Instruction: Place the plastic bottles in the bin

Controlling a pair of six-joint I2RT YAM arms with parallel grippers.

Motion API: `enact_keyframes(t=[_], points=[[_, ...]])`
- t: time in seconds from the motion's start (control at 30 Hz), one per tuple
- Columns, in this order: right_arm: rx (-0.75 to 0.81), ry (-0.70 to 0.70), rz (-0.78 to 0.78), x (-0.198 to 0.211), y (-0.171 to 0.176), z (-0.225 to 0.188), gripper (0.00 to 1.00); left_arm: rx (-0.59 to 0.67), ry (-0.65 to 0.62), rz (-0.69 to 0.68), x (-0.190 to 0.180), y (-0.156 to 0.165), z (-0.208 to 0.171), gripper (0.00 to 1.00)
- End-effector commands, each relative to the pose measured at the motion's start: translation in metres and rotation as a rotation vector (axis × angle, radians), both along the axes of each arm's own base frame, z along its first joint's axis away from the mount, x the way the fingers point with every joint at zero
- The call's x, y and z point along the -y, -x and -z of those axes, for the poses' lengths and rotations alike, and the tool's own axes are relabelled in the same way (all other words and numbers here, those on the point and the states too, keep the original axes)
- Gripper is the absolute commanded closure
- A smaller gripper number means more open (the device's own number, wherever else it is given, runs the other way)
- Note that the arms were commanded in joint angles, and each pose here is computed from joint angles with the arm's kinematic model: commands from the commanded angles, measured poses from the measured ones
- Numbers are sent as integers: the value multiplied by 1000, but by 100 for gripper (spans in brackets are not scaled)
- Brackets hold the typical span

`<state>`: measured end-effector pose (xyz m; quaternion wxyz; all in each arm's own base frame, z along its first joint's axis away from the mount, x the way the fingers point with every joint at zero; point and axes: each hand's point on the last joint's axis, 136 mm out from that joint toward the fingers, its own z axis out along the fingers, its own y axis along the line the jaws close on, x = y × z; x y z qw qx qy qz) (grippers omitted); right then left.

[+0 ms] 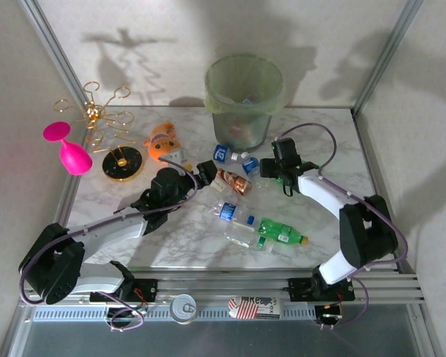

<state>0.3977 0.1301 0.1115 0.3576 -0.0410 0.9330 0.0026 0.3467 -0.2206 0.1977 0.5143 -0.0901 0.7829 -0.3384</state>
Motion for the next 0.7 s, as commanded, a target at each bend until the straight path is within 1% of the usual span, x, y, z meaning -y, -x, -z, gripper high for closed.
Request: enact_keyframes(t=[0.0,0.07,0.1,0.3,0.5,0.67], points=[[-55,88,-20,8,-9,10,21,-38,88,-29,-4,9,10,0],[-81,111,-18,10,-15,18,27,-50,110,-35,-6,11,16,0],[-88,121,-15,11,-16,21,28,-51,117,-36,-6,11,17,1],[-119,130,-10,17,-21,34,29,-29,127,-26,0,6,10,0],[-147,97,-12,18,-7,43,29,-30,123,-8,7,1,10,0],[-174,49,-14,17,11,50,29,-54,125,-3,11,0,18,0]])
